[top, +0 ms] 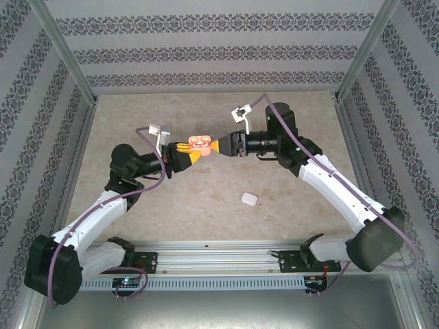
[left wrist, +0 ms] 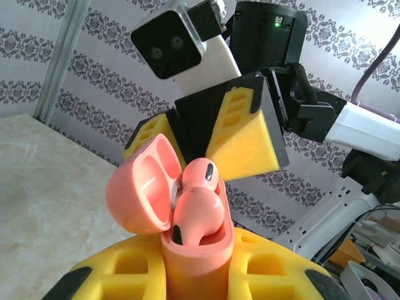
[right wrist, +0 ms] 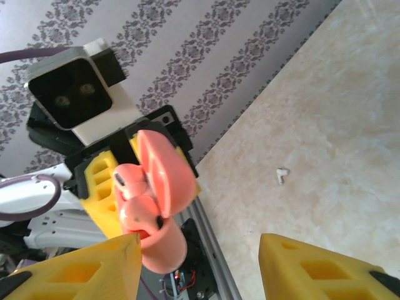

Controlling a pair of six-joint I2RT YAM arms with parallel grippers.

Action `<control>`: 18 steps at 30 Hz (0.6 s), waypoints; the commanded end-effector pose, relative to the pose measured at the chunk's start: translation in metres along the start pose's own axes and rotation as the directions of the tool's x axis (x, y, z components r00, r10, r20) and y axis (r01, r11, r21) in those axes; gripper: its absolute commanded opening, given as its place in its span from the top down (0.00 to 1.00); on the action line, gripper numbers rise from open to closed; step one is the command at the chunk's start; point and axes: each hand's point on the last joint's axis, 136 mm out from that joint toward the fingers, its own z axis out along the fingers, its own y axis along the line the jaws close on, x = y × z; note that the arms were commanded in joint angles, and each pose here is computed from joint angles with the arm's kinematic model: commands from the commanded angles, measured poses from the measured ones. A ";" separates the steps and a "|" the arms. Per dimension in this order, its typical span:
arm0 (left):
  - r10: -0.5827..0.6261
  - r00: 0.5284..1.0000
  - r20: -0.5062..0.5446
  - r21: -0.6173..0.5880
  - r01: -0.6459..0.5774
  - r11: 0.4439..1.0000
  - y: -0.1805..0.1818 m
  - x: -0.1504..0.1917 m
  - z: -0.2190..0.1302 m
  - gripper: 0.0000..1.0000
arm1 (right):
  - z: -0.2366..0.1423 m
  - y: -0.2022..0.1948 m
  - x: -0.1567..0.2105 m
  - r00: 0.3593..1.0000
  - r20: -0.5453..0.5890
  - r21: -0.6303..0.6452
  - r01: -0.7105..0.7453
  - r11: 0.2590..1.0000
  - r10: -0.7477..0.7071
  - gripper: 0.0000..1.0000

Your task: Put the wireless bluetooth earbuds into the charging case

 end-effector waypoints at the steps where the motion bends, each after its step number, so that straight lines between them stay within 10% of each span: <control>1: 0.165 0.984 0.065 0.084 -0.171 0.982 -0.036 -0.026 -0.001 1.00 | -0.003 -0.022 0.003 0.999 0.022 0.090 -0.040 0.995 0.038 0.48; 18: 0.283 0.958 -0.046 0.091 -0.278 0.956 -0.036 -0.003 -0.004 1.00 | -0.010 -0.016 -0.016 0.996 0.056 0.064 -0.074 0.995 0.070 0.48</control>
